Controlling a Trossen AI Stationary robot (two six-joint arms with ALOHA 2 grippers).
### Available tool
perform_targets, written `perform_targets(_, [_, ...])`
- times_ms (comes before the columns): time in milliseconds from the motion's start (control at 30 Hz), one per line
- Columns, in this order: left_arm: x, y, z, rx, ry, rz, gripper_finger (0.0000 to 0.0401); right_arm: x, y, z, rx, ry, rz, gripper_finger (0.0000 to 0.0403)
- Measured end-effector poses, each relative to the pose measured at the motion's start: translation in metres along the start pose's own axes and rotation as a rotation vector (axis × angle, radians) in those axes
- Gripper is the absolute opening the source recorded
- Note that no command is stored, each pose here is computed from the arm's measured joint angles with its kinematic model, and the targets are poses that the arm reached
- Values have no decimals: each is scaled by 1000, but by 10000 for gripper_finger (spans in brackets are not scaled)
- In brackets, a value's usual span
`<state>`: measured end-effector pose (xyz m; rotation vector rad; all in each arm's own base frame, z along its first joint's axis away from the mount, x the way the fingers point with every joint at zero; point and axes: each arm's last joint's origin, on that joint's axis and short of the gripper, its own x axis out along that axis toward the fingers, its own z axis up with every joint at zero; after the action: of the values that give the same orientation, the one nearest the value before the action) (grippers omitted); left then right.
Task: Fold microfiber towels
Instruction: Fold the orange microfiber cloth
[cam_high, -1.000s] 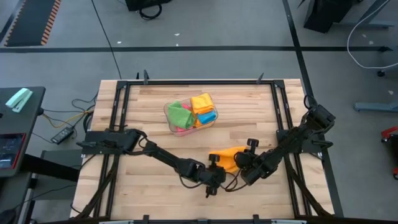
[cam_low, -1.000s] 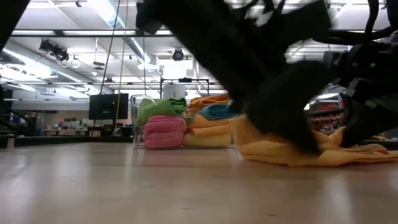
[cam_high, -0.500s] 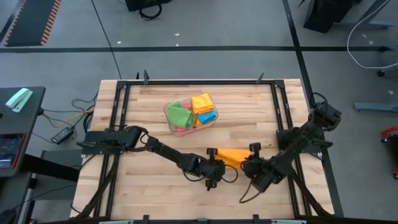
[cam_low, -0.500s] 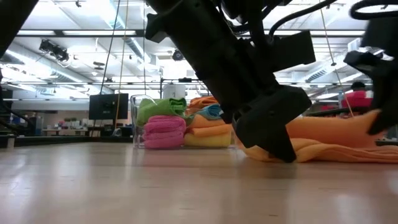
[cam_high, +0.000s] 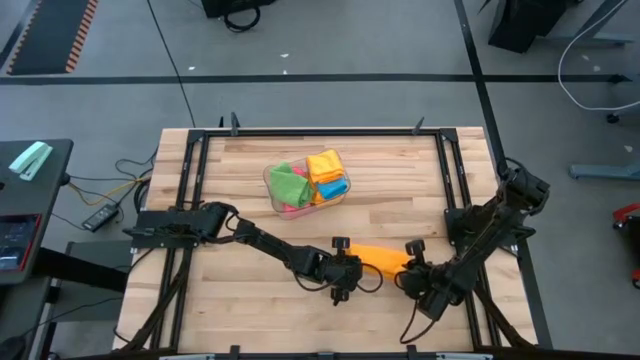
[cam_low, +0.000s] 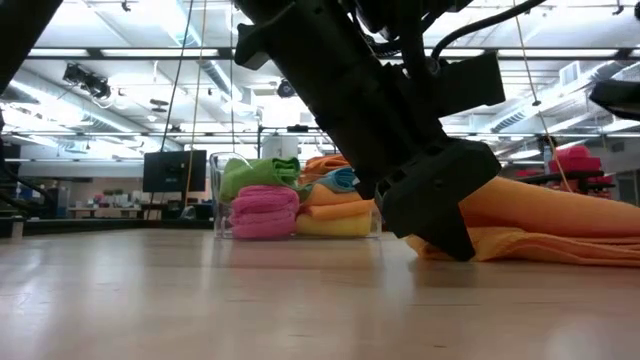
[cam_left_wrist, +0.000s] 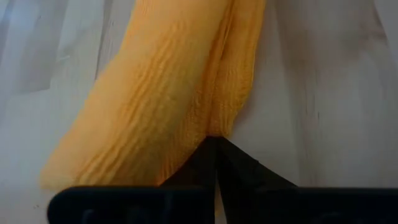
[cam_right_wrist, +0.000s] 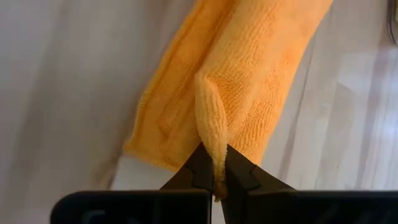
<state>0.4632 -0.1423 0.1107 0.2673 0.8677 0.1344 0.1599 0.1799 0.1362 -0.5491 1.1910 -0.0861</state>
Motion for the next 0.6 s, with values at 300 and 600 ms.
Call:
perform_targets(300, [0, 0, 0, -21, -3, -1, 22, -12, 7, 15, 41, -30, 114, 13])
perform_targets(600, [0, -3, 0, -30, -7, -2, 18, -19, 8, 24, 108, -41, 160, 13])
